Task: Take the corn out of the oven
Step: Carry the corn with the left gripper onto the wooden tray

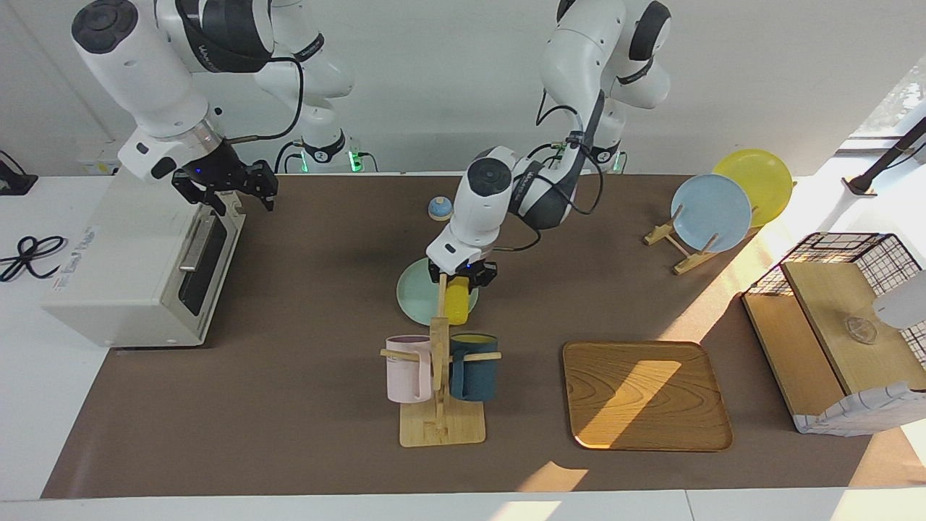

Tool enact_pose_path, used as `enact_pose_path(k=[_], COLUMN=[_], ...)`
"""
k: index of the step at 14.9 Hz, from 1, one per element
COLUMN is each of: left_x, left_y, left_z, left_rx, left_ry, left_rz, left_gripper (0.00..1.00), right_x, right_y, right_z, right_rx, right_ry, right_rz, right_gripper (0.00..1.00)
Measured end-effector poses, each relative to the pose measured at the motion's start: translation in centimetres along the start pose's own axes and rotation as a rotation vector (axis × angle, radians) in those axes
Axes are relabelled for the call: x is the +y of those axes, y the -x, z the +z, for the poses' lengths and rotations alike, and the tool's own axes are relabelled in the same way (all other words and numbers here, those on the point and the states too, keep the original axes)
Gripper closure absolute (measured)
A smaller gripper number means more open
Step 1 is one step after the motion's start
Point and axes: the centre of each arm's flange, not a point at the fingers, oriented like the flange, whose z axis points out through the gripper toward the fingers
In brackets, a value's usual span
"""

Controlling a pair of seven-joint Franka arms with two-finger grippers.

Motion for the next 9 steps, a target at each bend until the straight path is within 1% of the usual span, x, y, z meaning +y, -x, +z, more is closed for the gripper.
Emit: enact_pose_path(k=[2, 4, 7, 9], left_x=[-5.9, -12.3, -21.6, -25.3], left_y=[-2.7, -5.7, -9.5, -12.3], left_z=[-5.0, -8.2, -9.1, -8.6], left_rx=[0.011, 0.045, 0.061, 0.074], left_ry=[-0.021, -0.041, -0.048, -0.049], left_rz=[-0.024, -0.055, -0.07, -0.085], left_gripper=[0.46, 0.46, 0.46, 0.46], right_x=[0.1, 0.0, -1.5, -2.1], right_y=[-0.7, -0.9, -0.8, -0.8], right_z=[-0.1, 0.2, 0.4, 0.5], right_rx=[-0.007, -0.02, -0.04, -0.045], right_ry=[-0.003, -0.004, 0.002, 0.021], right_rz=[-0.001, -0.003, -0.031, -0.044], right_gripper=[0.0, 0.0, 0.0, 0.0])
